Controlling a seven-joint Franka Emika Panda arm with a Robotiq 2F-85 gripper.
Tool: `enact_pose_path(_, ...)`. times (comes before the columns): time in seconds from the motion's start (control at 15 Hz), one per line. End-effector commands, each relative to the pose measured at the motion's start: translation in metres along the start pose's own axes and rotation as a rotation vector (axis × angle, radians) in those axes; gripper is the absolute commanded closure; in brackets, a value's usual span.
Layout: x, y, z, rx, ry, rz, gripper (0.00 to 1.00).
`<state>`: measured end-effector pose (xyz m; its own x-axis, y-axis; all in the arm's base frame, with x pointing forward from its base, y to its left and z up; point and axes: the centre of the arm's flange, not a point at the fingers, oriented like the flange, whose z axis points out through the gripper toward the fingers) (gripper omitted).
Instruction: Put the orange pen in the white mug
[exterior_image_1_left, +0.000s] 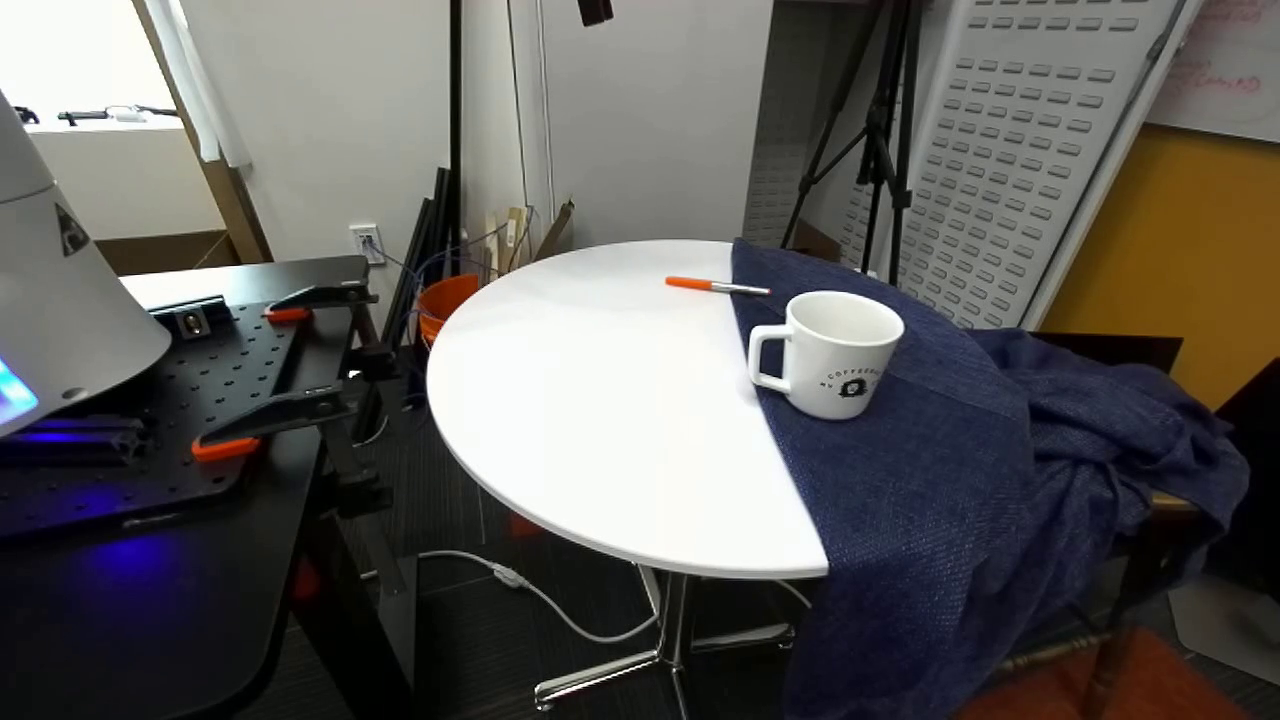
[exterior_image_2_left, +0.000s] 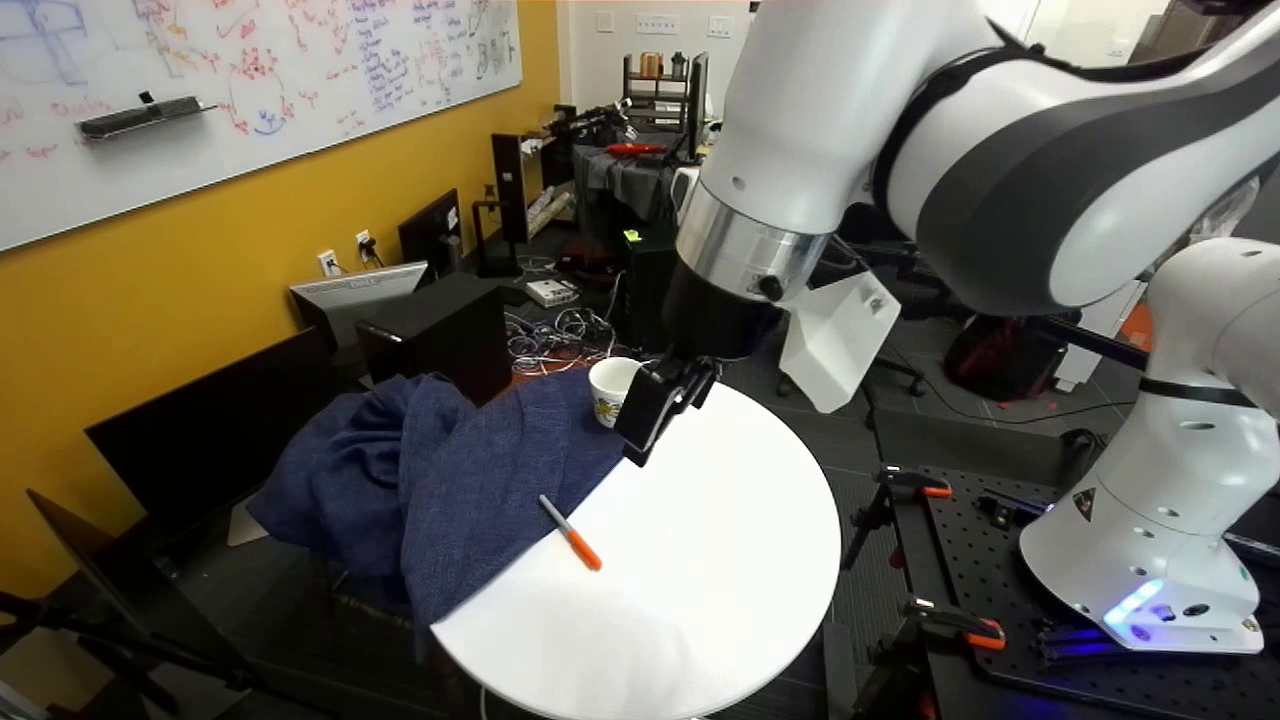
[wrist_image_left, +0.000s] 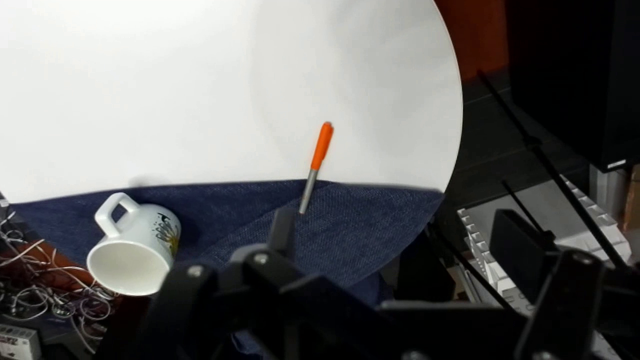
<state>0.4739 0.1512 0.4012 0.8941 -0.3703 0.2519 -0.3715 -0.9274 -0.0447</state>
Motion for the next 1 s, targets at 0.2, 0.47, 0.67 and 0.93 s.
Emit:
enact_pose_path(0.2, 0.024, 0.005, 0.055, -0.021, 0.087, 0.036, 0.00)
enact_pose_path(0.47, 0.034, 0.009, 0.086, -0.046, 0.102, 0.042, 0.00)
enact_pose_path(0.67, 0.042, 0.014, 0.104, -0.064, 0.090, 0.050, 0.00)
enact_pose_path(0.93, 0.047, 0.015, 0.129, -0.063, 0.049, 0.053, 0.00)
